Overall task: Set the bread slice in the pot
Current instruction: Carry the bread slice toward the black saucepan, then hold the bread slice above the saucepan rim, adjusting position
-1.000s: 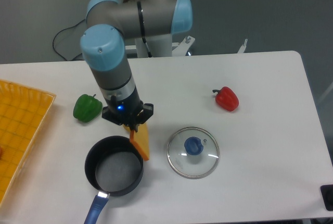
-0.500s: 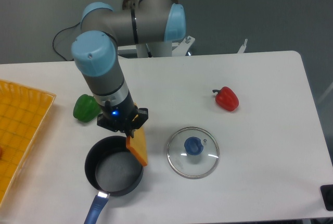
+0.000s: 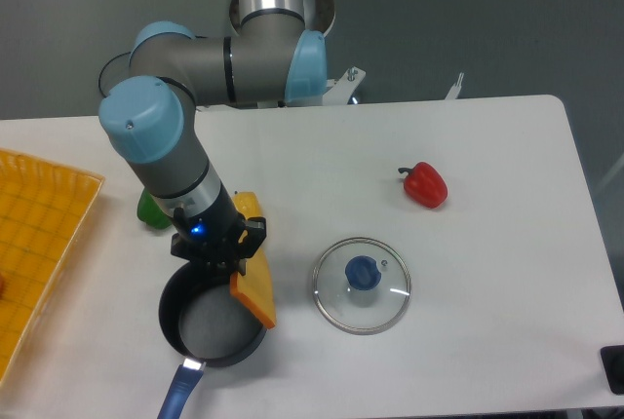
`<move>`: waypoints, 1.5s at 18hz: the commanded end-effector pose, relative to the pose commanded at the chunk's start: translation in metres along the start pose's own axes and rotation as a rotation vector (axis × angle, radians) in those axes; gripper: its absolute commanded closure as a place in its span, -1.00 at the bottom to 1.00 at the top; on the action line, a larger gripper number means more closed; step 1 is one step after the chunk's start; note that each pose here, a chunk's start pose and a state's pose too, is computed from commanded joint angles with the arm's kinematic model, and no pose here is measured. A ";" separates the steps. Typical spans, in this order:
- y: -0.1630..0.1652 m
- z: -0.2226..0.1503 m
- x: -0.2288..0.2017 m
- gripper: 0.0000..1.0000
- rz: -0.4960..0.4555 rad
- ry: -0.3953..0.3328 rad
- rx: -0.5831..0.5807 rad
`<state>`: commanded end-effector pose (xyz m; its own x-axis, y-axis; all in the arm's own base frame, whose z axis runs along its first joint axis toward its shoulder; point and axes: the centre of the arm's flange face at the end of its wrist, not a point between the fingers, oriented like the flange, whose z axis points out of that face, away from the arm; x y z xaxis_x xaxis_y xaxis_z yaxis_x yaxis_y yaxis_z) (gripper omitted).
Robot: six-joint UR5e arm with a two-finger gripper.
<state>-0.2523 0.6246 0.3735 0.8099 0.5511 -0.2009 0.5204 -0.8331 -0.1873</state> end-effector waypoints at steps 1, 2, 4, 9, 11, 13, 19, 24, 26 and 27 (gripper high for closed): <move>0.000 0.001 0.000 0.95 0.005 -0.007 0.000; 0.000 0.004 0.002 0.95 0.009 -0.016 -0.005; 0.000 0.007 0.010 0.94 0.022 -0.026 -0.008; -0.003 0.011 0.013 0.94 0.020 -0.027 0.000; -0.003 0.012 0.014 0.93 0.020 -0.030 0.000; -0.004 0.010 0.016 0.93 0.018 -0.029 0.009; -0.005 0.011 0.017 0.91 0.018 -0.029 0.009; -0.006 0.012 0.017 0.87 0.019 -0.029 0.018; -0.006 0.012 0.017 0.87 0.019 -0.032 0.018; -0.006 0.012 0.016 0.87 0.019 -0.039 0.018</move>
<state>-0.2458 0.6393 0.3595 0.8082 0.5368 -0.2421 0.4997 -0.8427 -0.2003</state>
